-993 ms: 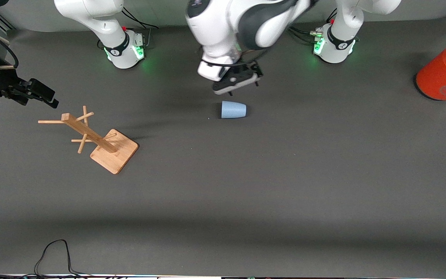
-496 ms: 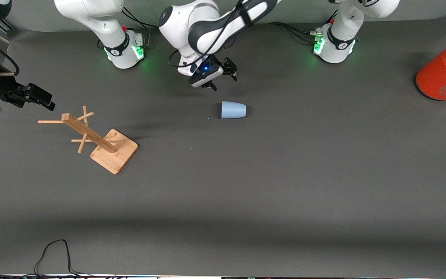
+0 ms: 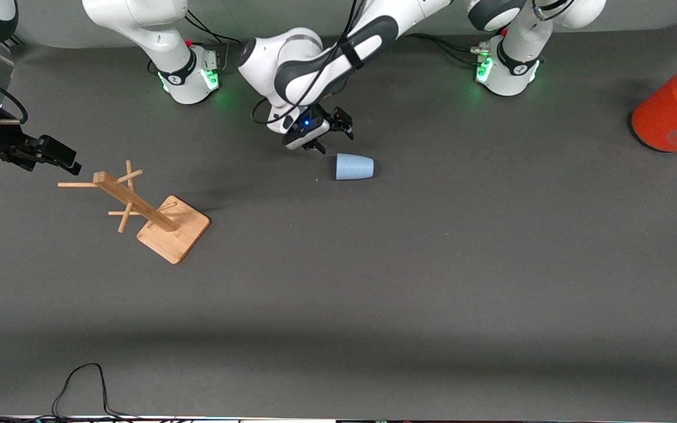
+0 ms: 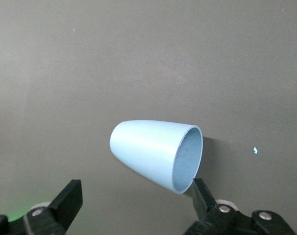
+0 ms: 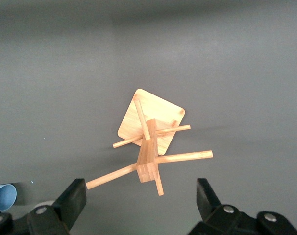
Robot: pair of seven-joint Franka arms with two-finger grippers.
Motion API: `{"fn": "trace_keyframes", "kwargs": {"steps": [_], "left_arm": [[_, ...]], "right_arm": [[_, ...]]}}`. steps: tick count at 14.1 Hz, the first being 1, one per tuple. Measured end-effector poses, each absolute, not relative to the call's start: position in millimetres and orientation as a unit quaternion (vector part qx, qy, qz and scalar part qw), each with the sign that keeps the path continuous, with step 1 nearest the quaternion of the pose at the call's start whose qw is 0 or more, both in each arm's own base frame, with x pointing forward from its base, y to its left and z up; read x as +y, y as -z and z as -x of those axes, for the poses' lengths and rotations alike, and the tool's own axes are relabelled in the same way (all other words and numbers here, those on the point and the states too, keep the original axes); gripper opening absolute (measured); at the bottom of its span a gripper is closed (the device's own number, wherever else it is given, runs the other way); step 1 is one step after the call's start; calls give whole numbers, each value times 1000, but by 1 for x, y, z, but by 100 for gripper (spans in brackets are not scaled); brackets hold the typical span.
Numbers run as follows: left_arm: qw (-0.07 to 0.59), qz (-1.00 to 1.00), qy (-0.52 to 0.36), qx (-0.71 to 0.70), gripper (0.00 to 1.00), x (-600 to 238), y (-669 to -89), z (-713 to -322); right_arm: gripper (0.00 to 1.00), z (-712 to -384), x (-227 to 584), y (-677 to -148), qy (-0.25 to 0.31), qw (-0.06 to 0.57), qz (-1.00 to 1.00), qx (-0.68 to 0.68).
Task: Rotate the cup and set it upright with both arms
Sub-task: 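Lower the left gripper to the open rim of the lying cup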
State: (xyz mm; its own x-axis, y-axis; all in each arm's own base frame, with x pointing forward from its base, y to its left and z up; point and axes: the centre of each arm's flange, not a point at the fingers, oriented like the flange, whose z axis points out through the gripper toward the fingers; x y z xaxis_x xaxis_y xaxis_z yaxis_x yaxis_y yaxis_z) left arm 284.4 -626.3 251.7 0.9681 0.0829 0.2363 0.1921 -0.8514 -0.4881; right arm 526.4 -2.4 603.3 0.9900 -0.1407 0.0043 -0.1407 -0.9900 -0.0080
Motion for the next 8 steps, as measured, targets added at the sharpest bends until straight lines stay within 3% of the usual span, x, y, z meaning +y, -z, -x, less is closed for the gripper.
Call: {"fn": "trace_keyframes", "kwargs": {"steps": [8], "left_arm": [[304, 943, 111, -78, 100, -610, -198, -304]], "right_arm": [[100, -526, 2, -602, 0, 3, 998, 66]]}}
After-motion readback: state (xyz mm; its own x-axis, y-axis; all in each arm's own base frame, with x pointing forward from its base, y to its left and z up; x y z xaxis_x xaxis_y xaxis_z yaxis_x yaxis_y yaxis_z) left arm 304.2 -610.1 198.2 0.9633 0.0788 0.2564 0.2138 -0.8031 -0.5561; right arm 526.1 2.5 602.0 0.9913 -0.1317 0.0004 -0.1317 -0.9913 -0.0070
